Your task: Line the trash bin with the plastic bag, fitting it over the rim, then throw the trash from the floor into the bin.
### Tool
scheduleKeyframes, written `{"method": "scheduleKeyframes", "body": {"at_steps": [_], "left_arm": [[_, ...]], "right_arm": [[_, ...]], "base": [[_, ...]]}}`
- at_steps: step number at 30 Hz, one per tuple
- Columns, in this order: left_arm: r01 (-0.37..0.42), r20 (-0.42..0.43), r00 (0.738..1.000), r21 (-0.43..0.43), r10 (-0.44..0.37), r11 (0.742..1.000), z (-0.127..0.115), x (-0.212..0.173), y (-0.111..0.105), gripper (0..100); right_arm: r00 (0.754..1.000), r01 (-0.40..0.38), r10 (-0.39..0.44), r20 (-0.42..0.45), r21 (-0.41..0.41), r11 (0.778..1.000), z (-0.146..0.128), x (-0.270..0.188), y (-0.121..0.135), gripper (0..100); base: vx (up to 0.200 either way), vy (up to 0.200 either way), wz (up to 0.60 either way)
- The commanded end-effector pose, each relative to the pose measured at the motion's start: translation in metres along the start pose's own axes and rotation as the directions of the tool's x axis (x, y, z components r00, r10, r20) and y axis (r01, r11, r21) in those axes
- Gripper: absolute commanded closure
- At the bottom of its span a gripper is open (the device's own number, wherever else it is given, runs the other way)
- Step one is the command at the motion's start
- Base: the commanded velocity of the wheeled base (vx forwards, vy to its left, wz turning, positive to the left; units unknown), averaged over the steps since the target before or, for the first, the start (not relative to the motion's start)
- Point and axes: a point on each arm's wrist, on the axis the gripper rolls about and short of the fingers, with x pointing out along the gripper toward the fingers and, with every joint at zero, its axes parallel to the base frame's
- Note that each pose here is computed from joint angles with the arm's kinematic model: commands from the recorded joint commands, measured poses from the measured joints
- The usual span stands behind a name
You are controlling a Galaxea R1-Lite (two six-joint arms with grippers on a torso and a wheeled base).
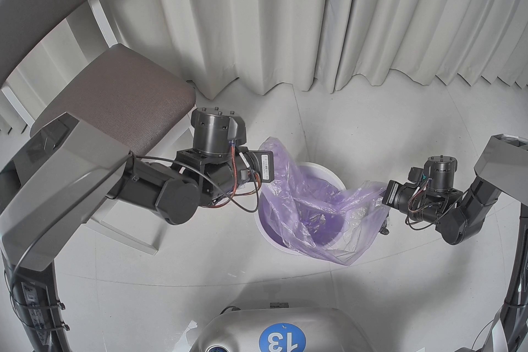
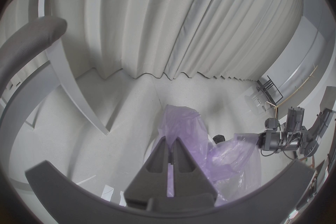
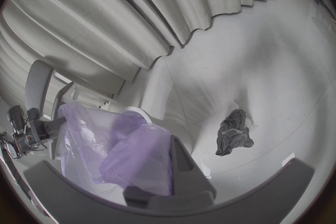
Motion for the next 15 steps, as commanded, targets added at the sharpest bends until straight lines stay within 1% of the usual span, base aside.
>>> {"method": "scheduleKeyframes", "body": {"at_steps": [1,2,3,5,10,14,15], "left_arm": [[0.022,0.014,1.000,-0.016,-0.021,1.000,0.014,0.017,-0.014,100],[0.030,0.038,0.999,-0.049,-0.028,0.998,0.024,0.017,-0.018,100],[0.031,0.041,0.999,-0.053,-0.029,0.998,0.025,0.017,-0.018,100],[0.043,0.077,0.996,-0.068,-0.038,0.997,0.036,0.017,-0.023,100],[0.033,0.117,0.993,-0.086,-0.022,0.996,0.047,0.016,-0.020,100],[0.029,0.109,0.994,-0.106,-0.017,0.994,0.045,0.016,-0.018,100],[0.022,0.079,0.997,-0.116,-0.012,0.993,0.035,0.017,-0.017,100]], "right_arm": [[1.000,0.020,-0.020,0.001,0.011,1.000,0.000,0.000,-0.009,100],[1.000,0.021,-0.021,0.004,0.012,1.000,0.002,-0.001,-0.011,100],[1.000,0.021,-0.021,0.004,0.012,1.000,0.002,-0.001,-0.011,100],[1.000,0.022,-0.022,0.010,0.013,1.000,0.003,-0.001,-0.013,100],[1.000,0.005,-0.005,0.004,0.013,1.000,0.002,-0.003,-0.012,100],[1.000,-0.003,0.003,0.013,0.009,1.000,0.002,-0.002,-0.012,100],[1.000,-0.003,0.003,0.013,0.009,1.000,0.001,-0.003,-0.012,100]], "base": [[0.000,0.000,0.00],[0.000,0.000,0.00],[0.000,0.000,0.00],[0.000,0.000,0.00],[0.000,0.000,0.00],[0.000,0.000,0.00],[0.000,0.000,0.00]]}}
